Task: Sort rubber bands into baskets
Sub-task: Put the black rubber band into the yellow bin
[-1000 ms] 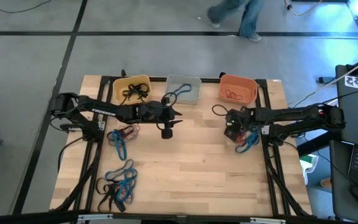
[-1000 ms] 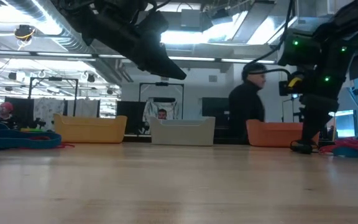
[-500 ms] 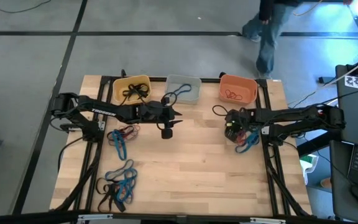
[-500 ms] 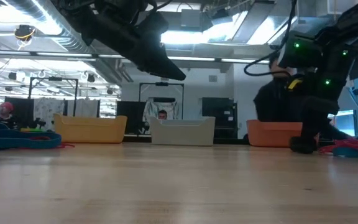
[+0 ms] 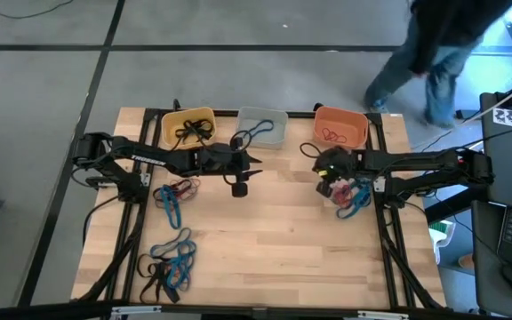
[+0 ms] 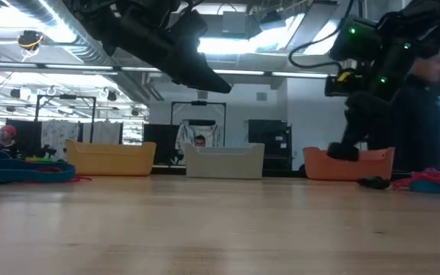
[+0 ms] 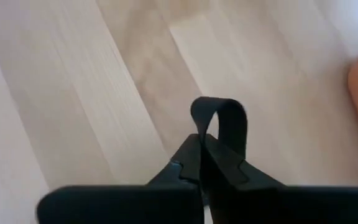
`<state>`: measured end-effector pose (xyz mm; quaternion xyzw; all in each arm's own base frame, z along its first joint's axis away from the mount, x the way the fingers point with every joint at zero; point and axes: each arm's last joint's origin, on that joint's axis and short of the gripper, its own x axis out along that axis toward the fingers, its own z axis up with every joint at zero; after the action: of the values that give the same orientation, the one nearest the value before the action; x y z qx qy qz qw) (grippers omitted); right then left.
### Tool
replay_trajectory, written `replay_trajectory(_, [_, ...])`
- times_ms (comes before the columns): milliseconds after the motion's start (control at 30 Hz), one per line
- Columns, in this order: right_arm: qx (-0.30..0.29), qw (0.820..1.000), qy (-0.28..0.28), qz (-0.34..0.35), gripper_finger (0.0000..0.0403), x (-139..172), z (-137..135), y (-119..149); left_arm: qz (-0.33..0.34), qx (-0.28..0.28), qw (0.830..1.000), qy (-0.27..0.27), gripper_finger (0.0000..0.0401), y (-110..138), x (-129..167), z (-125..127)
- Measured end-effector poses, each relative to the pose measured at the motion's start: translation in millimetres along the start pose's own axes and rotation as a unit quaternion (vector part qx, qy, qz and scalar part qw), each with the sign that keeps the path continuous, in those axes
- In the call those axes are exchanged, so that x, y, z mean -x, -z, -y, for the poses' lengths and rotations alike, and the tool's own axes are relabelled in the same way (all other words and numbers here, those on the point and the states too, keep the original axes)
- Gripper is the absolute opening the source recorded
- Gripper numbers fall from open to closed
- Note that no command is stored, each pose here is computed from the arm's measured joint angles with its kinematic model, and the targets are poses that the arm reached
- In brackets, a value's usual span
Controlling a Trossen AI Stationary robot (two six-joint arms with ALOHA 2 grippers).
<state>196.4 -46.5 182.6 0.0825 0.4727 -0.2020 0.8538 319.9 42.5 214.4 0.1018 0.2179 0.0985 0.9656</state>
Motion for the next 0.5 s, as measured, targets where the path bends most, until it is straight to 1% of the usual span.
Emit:
replay_trajectory(100, [0.008,0.999,-0.027,0.046,0.0004,0.5,-2.7,-9.4,0.002,0.000,1.000,0.000,0.0127,-0.3,0.0,0.1])
replay_trajectory(200, [0.026,0.992,-0.061,0.103,0.0004,2.9,-8.6,-20.0,0.001,0.001,1.000,0.000,0.0127,-0.3,0.0,0.1])
replay_trajectory(367, [0.067,0.974,-0.093,0.193,0.0005,10.8,-24.2,-33.9,0.002,0.005,1.000,0.000,0.0127,-0.4,0.0,0.0])
replay_trajectory(500, [0.095,0.958,-0.104,0.249,0.0002,17.6,-34.7,-41.2,0.018,0.014,1.000,-0.003,0.0127,-3.6,0.1,-0.6])
